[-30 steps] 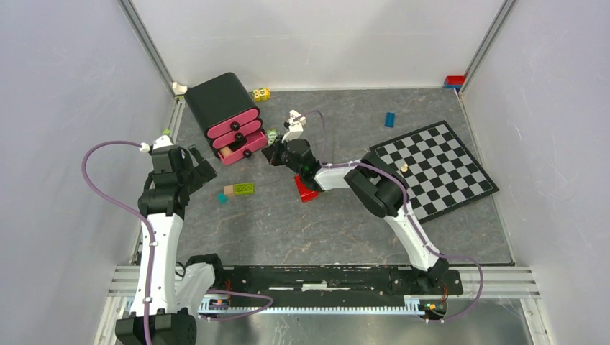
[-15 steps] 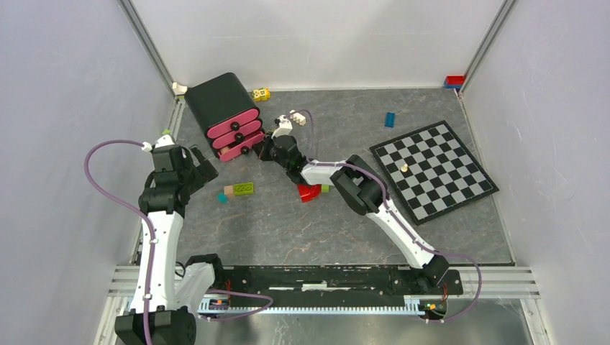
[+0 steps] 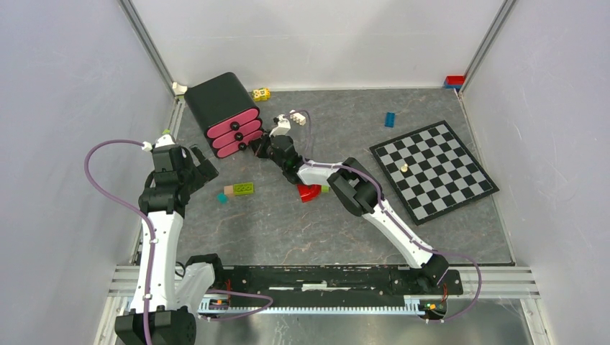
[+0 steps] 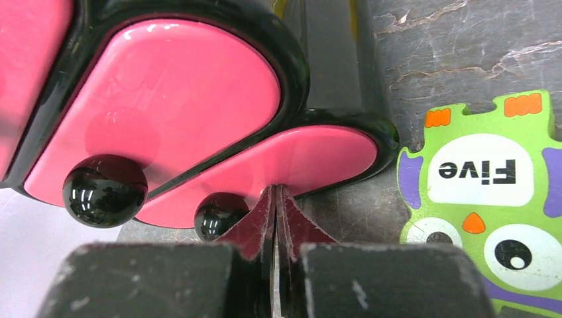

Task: Organize the makeup
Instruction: Close the drawer in the storage box, then reset both arms

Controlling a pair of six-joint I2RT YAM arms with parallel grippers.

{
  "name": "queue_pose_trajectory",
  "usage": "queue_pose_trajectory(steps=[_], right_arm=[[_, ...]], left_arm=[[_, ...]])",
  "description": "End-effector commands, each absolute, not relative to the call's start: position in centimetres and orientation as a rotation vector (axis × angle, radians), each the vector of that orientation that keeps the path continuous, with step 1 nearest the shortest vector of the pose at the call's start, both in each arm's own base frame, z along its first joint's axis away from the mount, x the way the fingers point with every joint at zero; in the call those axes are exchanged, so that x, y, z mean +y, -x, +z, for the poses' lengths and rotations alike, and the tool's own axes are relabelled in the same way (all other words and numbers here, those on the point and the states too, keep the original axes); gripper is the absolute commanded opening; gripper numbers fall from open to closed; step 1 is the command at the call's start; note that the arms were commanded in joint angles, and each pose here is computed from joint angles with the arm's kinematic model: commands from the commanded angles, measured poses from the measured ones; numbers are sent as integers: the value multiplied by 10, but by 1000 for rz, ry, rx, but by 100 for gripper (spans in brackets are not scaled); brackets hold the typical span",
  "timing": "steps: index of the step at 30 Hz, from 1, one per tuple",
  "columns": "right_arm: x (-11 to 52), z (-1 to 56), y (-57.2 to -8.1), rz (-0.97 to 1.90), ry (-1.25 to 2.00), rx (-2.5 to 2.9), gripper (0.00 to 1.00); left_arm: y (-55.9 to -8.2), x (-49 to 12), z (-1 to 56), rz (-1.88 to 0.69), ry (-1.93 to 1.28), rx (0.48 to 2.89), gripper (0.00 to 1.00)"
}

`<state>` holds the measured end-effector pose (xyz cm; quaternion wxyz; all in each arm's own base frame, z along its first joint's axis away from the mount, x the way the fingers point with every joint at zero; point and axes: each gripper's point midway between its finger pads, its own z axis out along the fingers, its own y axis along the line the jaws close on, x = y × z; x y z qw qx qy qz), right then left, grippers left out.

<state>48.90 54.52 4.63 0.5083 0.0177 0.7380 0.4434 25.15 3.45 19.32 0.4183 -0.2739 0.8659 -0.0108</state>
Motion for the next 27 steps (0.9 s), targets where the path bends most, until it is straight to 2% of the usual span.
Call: queue_pose_trajectory(steps=[1,6,11,17,24,27], right_arm=[[548,86,-497,1115,-68,1642,4],[533,103,-476,1113,-4,1627,5],[472,138,-439,970,92,1593,5],[395,201,-428,796,191,1571,9],[283,198,-446,752,157,1806,10],[240,185,-444,721,130,1882,16]], left_arm=[[-258,32,202,-43,647,2138,100],[-258,34,203,-34,651,2133,100],[-255,39,207,-5,662,2117,100],[-250,40,215,-2,668,2094,100],[-249,44,239,15,673,2040,100],[-252,43,248,4,686,2021,100]])
